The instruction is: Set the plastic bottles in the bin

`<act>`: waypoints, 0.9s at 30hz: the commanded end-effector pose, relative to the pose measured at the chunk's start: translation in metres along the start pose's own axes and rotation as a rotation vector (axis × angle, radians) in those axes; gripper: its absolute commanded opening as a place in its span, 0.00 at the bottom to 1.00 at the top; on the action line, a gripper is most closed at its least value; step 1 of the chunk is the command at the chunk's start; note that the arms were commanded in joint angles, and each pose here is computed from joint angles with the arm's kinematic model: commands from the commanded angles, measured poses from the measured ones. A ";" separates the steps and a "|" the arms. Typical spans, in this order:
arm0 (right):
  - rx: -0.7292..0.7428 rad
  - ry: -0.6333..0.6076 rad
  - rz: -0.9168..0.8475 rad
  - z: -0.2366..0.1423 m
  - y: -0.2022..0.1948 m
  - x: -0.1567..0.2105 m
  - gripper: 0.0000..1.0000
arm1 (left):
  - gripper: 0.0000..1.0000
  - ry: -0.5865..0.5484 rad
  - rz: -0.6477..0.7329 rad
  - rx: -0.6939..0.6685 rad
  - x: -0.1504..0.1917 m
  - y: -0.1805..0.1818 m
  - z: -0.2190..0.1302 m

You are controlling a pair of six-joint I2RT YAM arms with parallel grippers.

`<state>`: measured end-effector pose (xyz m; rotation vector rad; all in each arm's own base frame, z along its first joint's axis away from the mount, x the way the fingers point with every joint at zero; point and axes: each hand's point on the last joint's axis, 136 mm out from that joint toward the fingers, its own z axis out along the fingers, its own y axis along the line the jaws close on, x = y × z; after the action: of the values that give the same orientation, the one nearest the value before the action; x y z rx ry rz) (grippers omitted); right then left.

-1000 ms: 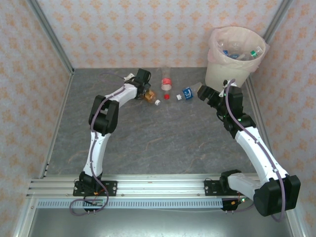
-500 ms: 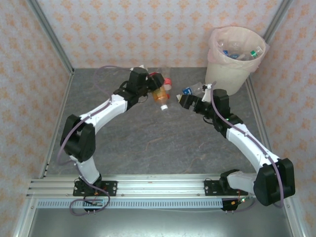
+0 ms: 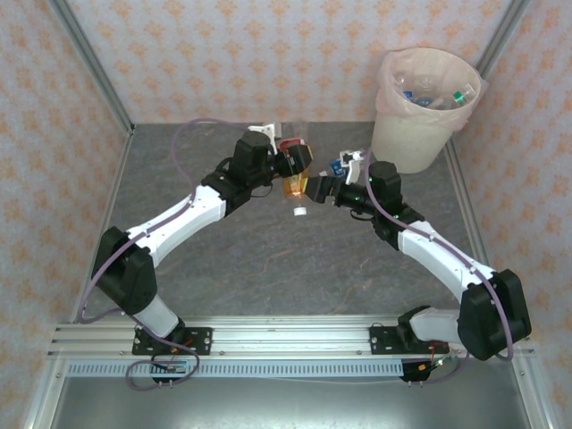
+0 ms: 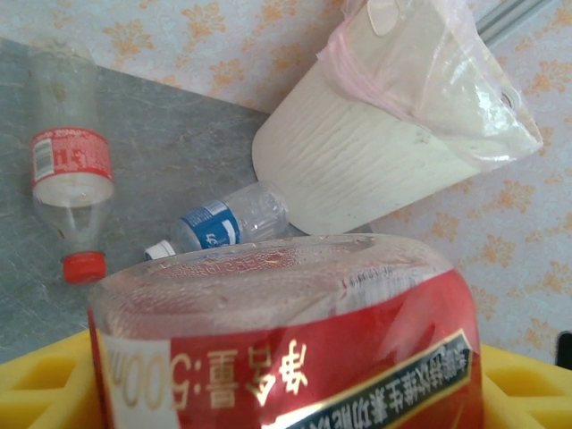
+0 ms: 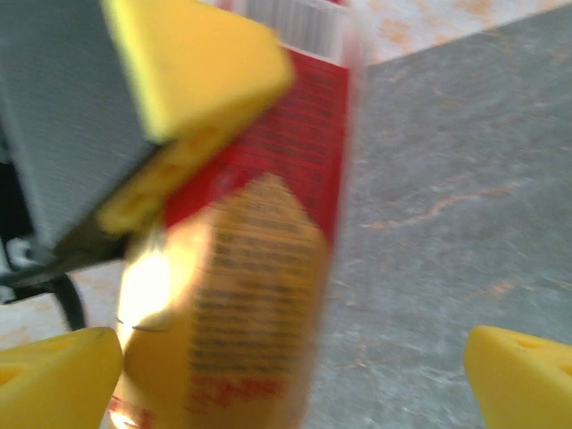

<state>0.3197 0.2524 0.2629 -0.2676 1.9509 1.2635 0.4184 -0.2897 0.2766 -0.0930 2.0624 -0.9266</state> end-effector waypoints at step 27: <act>0.228 -0.035 0.012 0.001 -0.028 0.003 0.59 | 1.00 -0.073 0.019 0.156 -0.010 -0.049 -0.062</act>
<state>0.3221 0.2585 0.2349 -0.1893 2.0628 1.1787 0.3805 -0.2941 0.3096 -0.0537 1.9737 -1.0531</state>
